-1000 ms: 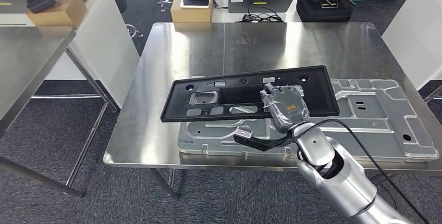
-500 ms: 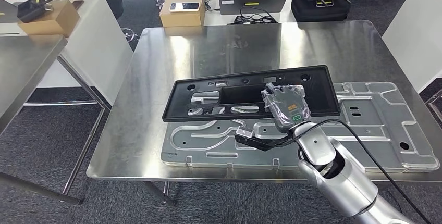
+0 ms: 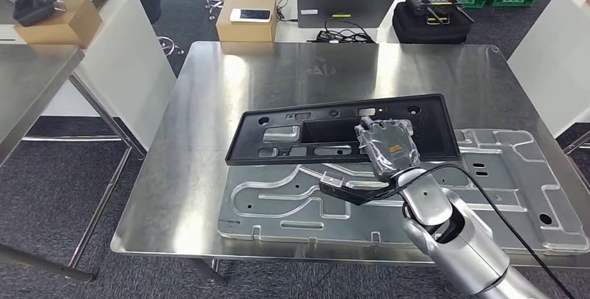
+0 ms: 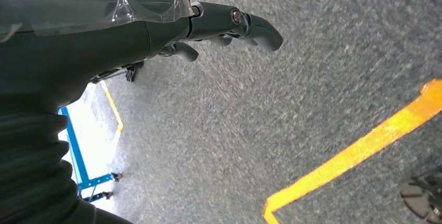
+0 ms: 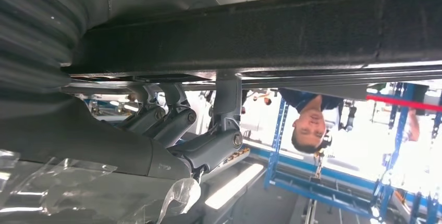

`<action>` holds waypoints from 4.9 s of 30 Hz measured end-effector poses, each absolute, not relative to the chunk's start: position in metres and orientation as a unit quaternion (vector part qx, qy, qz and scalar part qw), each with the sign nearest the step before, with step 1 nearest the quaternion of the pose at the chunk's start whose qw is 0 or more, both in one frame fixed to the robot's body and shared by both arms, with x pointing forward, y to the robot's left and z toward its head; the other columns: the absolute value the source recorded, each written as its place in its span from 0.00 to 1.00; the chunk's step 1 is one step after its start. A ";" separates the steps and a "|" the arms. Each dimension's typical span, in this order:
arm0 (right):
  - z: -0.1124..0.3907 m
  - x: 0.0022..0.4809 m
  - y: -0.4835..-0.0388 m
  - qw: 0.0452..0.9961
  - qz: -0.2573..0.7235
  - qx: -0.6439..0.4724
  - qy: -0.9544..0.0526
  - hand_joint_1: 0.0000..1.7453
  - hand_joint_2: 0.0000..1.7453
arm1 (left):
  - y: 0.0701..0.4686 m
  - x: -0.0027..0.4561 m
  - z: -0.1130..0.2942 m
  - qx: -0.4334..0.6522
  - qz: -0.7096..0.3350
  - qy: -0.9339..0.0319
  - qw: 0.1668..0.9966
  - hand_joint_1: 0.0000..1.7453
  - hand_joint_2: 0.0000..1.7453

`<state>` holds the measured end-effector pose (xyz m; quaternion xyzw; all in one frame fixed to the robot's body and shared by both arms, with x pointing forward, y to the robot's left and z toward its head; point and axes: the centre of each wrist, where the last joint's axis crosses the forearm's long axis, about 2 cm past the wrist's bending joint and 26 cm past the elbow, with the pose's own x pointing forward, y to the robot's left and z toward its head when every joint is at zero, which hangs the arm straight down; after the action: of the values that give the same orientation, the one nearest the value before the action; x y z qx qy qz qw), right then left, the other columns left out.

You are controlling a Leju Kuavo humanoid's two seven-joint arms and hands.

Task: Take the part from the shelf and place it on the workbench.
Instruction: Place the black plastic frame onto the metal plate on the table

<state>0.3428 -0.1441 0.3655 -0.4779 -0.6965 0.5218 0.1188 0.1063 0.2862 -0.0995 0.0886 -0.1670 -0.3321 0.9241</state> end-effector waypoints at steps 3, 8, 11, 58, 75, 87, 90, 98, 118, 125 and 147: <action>0.366 0.343 -0.146 0.120 0.521 -0.481 -0.695 1.00 1.00 | 0.286 0.109 -0.099 0.092 -0.333 -0.173 0.922 0.00 1.00; 0.366 0.344 -0.147 0.121 0.520 -0.483 -0.695 1.00 1.00 | 0.286 0.112 -0.098 0.096 -0.338 -0.181 0.919 0.00 1.00; 0.366 0.344 -0.147 0.121 0.519 -0.483 -0.695 1.00 1.00 | 0.285 0.115 -0.097 0.097 -0.336 -0.184 0.918 0.00 1.00; 0.366 0.344 -0.160 0.144 0.512 -0.493 -0.688 0.00 0.00 | 0.283 0.116 -0.097 0.098 -0.334 -0.180 0.920 0.00 1.00; 0.370 0.345 -0.172 0.153 0.502 -0.497 -0.691 0.00 0.00 | 0.282 0.112 -0.098 0.086 -0.330 -0.175 0.924 0.00 1.00; 0.372 0.347 -0.184 0.167 0.477 -0.505 -0.699 0.00 0.00 | 0.280 0.113 -0.098 0.082 -0.330 -0.180 0.923 0.00 0.00; 0.368 0.347 -0.184 0.169 0.481 -0.503 -0.698 0.00 0.00 | 0.276 0.112 -0.098 0.077 -0.331 -0.182 0.923 0.00 0.00; 0.370 0.347 -0.183 0.165 0.483 -0.503 -0.697 0.00 0.00 | 0.278 0.113 -0.098 0.077 -0.330 -0.185 0.922 0.00 0.00; 0.379 0.348 -0.183 0.155 0.480 -0.507 -0.699 0.00 0.00 | 0.281 0.119 -0.096 0.076 -0.331 -0.190 0.921 0.00 0.00; 0.379 0.348 -0.183 0.156 0.481 -0.507 -0.698 0.00 0.00 | 0.278 0.119 -0.096 0.072 -0.331 -0.190 0.922 0.00 0.00; 0.388 0.356 -0.208 0.176 0.470 -0.530 -0.684 0.00 0.00 | 0.283 0.131 -0.093 0.080 -0.304 -0.184 0.931 0.00 0.00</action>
<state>0.3560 -0.2077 0.3879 -0.5300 -0.6838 0.4695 0.1762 0.1315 0.2825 -0.0928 0.0802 -0.1836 -0.3043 0.9313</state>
